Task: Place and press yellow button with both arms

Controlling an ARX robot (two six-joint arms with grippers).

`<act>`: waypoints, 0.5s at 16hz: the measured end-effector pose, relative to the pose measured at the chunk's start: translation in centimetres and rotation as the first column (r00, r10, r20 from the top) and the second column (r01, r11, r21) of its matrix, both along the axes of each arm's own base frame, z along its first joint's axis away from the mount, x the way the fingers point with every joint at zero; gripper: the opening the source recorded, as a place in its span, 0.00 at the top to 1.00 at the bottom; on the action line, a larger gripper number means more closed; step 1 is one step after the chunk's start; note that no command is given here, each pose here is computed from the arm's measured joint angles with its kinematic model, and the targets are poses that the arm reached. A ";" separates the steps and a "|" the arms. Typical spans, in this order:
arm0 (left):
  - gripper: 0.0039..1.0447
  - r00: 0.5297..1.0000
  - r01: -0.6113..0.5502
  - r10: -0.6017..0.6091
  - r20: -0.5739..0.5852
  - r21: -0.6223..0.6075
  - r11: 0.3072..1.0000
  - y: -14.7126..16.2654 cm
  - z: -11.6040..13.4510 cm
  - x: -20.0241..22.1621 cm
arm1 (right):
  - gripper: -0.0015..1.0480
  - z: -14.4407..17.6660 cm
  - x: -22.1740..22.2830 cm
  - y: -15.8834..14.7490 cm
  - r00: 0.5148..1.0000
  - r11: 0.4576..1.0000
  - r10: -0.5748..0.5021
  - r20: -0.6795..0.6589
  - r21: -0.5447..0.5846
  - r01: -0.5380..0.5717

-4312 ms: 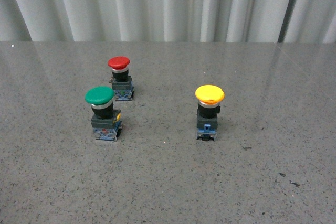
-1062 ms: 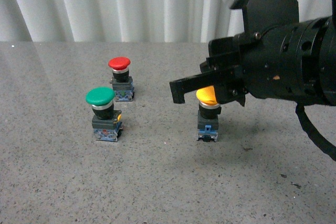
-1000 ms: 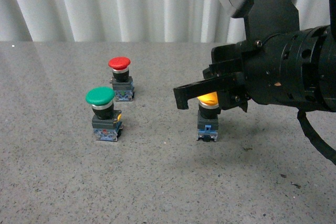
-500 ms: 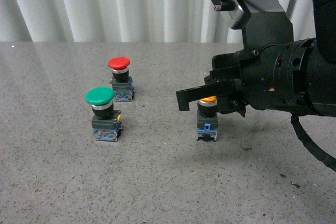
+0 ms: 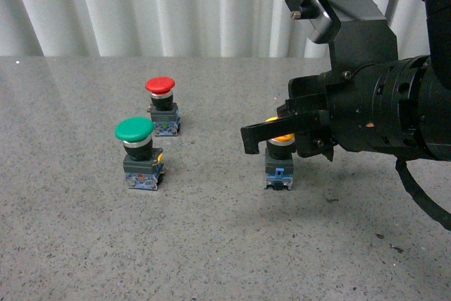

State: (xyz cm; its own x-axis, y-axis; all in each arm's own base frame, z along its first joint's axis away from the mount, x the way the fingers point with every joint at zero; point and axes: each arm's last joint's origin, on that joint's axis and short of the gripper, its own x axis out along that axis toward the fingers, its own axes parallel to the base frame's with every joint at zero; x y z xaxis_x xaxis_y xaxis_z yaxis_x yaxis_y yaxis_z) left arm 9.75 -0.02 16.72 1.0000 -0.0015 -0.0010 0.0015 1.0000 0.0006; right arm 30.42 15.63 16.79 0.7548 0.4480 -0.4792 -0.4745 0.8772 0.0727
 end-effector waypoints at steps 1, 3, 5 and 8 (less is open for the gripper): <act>0.06 1.000 0.000 0.000 0.000 0.000 1.000 0.0 0.0 0.0 | 0.98 -0.2 -0.1 0.0 1.000 1.000 0.000 -0.009 -0.007 0.000; 0.06 1.000 0.000 0.000 0.000 0.000 1.000 0.0 0.0 0.0 | 0.98 -0.3 -0.2 -0.1 1.000 1.000 0.002 -0.009 -0.014 -0.002; 0.06 1.000 0.000 0.000 0.000 0.000 1.000 0.0 0.0 0.0 | 0.98 -0.2 -0.2 -0.1 1.000 1.000 0.003 0.008 -0.005 -0.002; 0.06 1.000 0.000 0.000 0.000 0.000 1.000 0.0 0.0 0.0 | 0.98 0.7 -0.3 -0.3 0.997 0.995 -0.002 0.082 0.099 -0.006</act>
State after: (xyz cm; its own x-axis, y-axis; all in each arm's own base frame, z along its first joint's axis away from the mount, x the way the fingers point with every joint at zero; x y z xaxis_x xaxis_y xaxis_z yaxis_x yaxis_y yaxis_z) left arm 9.75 -0.02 16.73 1.0000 -0.0015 -0.0006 0.0015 1.0000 0.0006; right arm 30.15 15.34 17.45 0.7889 0.4914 -0.3689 -0.4840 0.8668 0.1197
